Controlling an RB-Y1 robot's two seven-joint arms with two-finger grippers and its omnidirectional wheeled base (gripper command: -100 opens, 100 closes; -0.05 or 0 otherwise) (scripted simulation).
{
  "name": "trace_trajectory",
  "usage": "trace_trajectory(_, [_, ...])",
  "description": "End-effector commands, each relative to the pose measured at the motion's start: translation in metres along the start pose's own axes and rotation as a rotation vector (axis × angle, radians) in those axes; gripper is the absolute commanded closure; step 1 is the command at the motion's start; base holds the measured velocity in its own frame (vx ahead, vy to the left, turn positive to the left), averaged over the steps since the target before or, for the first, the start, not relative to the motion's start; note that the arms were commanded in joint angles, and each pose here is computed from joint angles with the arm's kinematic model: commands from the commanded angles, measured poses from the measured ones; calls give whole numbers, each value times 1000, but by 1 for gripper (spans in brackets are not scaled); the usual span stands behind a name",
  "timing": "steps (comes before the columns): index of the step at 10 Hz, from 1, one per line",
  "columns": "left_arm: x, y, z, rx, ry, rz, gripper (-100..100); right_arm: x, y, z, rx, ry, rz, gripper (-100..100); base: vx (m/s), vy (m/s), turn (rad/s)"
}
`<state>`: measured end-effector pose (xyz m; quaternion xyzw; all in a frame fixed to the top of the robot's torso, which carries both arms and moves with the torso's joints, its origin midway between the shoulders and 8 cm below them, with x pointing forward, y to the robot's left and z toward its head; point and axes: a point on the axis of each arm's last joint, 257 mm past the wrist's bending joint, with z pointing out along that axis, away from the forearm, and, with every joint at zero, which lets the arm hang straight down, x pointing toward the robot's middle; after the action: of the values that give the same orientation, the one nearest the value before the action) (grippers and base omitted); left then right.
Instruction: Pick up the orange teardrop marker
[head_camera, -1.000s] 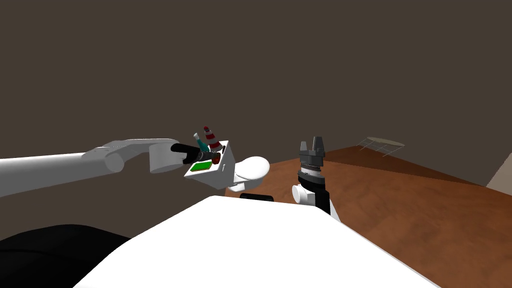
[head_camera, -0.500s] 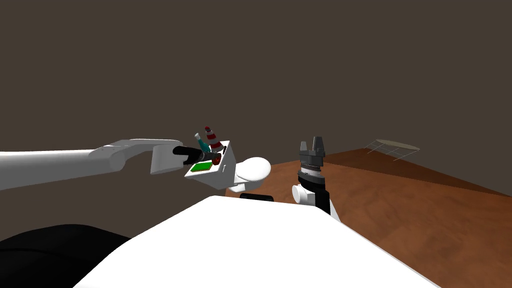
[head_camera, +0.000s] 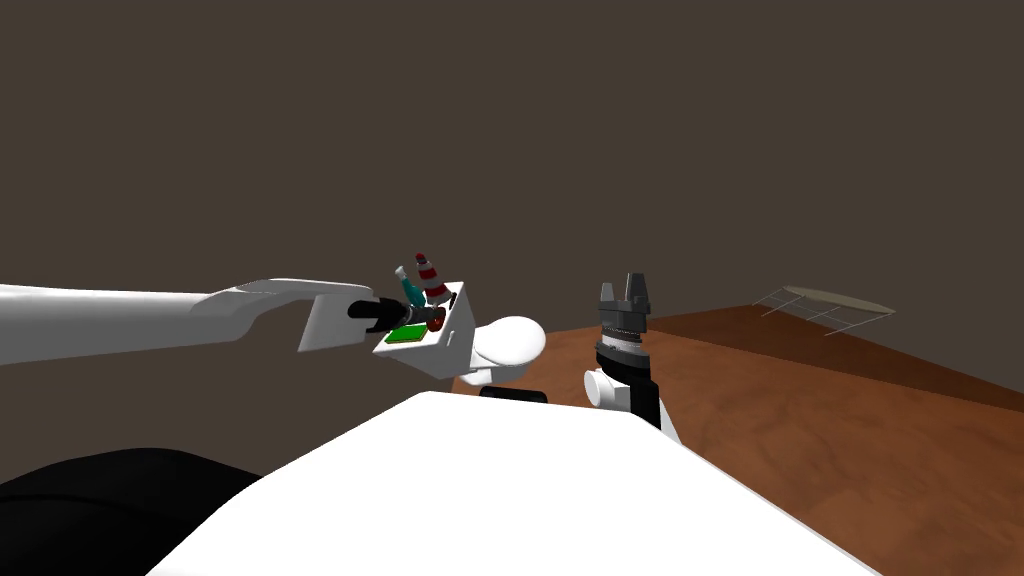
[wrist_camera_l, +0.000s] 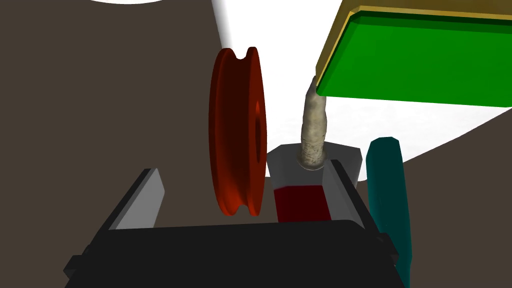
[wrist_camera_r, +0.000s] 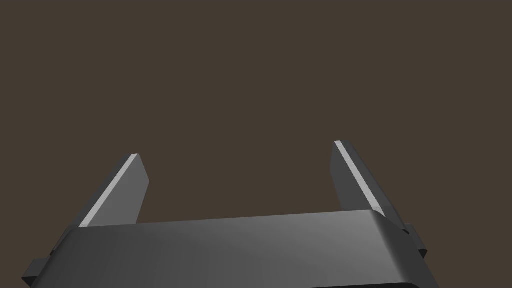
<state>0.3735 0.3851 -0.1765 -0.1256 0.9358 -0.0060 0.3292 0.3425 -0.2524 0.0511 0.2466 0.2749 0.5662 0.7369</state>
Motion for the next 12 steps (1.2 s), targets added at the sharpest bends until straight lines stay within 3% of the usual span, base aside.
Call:
trace_trajectory(1, [2,-2,1,7,4,-8,-100,0,0,0,0,0,0,0,47,-10,23])
trace_trajectory(3, [4,-3,1,10,8,1,-100,0,0,0,0,0,0,0,27,-6,43])
trace_trajectory(4, [4,-4,1,12,9,-2,100,0,0,0,0,0,0,0,0,0,0])
trace_trajectory(8, [4,-3,1,9,9,-2,100,0,0,0,0,0,0,0,0,1,3])
trace_trajectory(9, [4,-2,1,8,9,-2,0,0,0,0,0,0,0,0,0,0,0])
trace_trajectory(10, [-2,1,0,-3,-3,-27,100,0,0,0,0,0,0,0,-47,0,-152])
trace_trajectory(12, [-5,4,-1,-10,-8,-26,100,0,0,0,0,0,0,0,-58,3,-93])
